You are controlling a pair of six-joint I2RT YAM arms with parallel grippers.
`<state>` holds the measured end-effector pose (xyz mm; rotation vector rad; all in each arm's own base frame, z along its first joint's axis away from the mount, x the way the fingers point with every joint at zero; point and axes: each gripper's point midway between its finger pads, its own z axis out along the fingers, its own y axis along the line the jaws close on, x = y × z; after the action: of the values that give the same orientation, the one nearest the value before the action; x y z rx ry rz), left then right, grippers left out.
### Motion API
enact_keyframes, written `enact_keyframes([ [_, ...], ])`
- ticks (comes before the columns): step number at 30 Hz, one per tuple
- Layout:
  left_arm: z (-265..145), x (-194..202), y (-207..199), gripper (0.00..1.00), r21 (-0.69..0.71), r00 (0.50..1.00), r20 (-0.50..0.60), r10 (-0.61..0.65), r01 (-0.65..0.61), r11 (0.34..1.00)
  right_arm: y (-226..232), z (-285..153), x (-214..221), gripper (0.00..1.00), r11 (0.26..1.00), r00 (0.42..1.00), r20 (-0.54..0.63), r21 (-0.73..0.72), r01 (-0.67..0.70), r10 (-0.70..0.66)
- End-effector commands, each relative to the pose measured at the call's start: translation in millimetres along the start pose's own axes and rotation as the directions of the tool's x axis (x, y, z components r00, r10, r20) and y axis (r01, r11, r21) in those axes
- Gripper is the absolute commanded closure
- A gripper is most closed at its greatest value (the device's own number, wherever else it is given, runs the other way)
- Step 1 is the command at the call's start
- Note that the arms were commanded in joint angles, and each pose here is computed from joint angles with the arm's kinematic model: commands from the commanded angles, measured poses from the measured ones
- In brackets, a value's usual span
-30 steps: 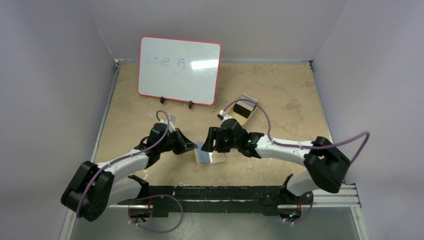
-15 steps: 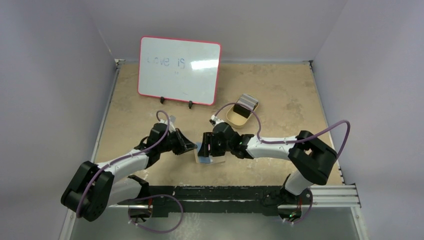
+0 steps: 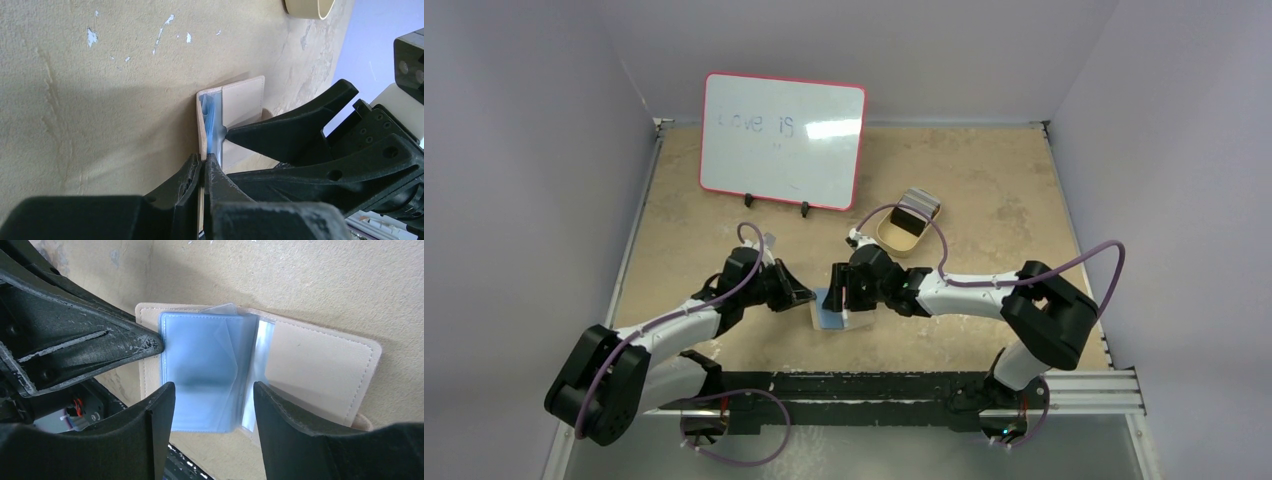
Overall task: Put the credit cards into the card holder
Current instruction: Open the card holder at the center of the board.
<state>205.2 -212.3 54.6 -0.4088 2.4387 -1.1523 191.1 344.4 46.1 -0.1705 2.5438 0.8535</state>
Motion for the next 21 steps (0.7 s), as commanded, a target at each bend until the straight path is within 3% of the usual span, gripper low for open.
enact_keyframes([
  [1, -2.8, -12.6, -24.4, 1.0, 0.066, 0.998, 0.039, 0.057, -0.059, 0.996, 27.3, -7.5, -16.2, 0.38, 0.995, 0.999, 0.045, -0.094, 0.018, -0.014],
  [21, -4.0, -11.6, -28.8, 1.0, 0.091, 0.998, 0.036, 0.058, -0.062, 0.994, 15.5, 13.6, -3.5, 0.36, 0.998, 1.0, -0.001, -0.061, 0.001, -0.001],
])
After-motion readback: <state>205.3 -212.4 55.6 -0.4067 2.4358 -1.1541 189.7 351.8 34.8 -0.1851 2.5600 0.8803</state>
